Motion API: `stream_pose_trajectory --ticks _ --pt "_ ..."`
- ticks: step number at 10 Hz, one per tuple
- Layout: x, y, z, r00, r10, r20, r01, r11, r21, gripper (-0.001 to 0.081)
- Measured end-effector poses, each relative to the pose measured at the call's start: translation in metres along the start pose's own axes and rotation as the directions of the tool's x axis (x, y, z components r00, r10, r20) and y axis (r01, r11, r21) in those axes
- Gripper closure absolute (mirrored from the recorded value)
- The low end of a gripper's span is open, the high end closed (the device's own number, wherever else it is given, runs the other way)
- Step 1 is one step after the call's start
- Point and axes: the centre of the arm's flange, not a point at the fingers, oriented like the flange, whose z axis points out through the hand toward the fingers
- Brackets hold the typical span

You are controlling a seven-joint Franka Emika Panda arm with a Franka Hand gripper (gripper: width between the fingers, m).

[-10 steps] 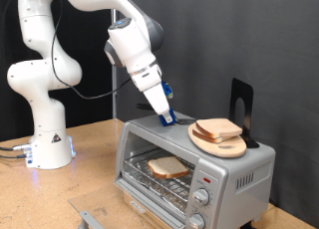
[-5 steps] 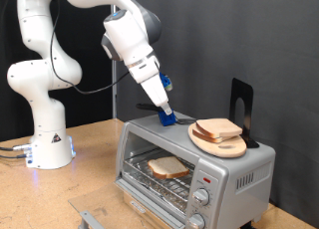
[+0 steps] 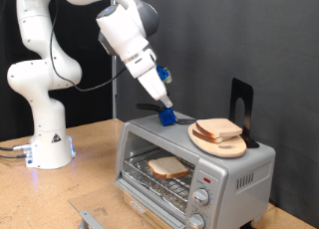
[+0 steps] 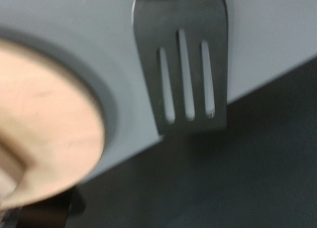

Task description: Make a piece of toast with the oven

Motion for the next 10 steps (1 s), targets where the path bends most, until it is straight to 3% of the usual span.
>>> stream_pose_trajectory --ticks 5,10 --pt "0.000 0.005 -0.061 1.000 0.006 -0.030 -0.003 0.994 0.110 0.0006" --pt "-0.005 0.013 -0.085 1.000 0.003 -0.022 -0.001 0.995 0.101 0.0006"
